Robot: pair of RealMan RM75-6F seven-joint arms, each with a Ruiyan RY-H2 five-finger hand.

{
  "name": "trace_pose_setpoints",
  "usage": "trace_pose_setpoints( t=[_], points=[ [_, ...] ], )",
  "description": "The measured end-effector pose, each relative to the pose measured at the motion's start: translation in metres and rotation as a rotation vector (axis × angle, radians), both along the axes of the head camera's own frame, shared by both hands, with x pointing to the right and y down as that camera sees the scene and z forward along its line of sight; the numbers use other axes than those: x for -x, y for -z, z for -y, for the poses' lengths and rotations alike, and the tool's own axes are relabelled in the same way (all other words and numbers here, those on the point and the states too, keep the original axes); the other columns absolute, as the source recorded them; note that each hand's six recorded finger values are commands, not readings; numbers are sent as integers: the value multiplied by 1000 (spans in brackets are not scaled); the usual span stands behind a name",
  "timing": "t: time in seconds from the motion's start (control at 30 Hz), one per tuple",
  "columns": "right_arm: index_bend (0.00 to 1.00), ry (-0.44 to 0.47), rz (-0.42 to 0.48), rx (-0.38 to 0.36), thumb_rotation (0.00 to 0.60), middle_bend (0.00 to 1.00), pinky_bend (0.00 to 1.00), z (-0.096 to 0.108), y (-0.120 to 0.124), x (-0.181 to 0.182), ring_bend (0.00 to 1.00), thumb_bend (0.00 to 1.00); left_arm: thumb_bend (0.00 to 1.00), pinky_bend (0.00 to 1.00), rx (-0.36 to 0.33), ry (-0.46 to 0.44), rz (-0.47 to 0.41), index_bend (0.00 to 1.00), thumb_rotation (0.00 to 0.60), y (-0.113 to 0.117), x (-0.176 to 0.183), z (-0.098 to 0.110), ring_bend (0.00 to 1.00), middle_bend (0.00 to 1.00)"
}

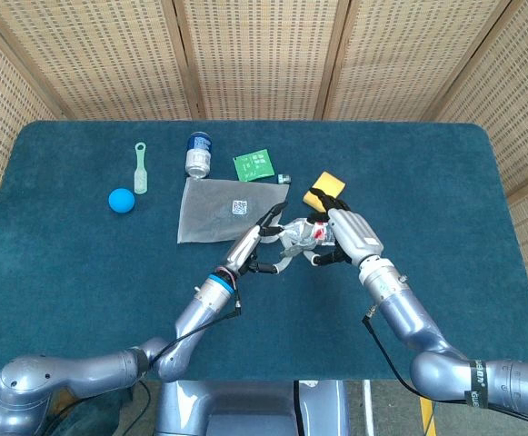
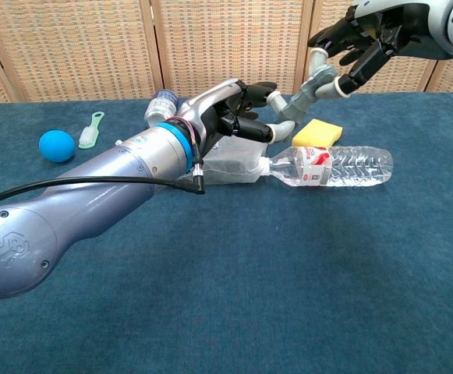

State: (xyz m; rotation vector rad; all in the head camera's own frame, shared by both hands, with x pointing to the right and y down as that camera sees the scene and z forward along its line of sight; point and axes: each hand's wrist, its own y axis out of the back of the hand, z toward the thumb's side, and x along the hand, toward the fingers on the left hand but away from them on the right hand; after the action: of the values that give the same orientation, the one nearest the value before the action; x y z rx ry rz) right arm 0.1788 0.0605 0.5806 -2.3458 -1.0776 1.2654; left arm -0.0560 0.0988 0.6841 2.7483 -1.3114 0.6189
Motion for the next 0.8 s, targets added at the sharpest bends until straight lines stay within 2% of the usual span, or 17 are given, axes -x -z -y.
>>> trace_pose_setpoints(
  t=[0.27,0.5,0.63,0.8],
  points=[
    [645,7,-2,1,600,2,0,-1,-1,2,0,533,451,0,4,-4,-3,786,600,0,-2,-1,0,0],
    [750,-2,15,16,600,14,0,-3,-1,2,0,683,451,0,9,-1,2,786,600,-2,-1,-1,0,0],
    [783,-27,48,41,600,16,0,-4,-1,2,0,743,451,0,16,4,6,786,600,-4,0,0,0,0],
    [816,-92,125,95,600,23,0,-3,1,2,0,769,451,0,24,10,17,786,600,-8,3,0,0,0]
  ],
)
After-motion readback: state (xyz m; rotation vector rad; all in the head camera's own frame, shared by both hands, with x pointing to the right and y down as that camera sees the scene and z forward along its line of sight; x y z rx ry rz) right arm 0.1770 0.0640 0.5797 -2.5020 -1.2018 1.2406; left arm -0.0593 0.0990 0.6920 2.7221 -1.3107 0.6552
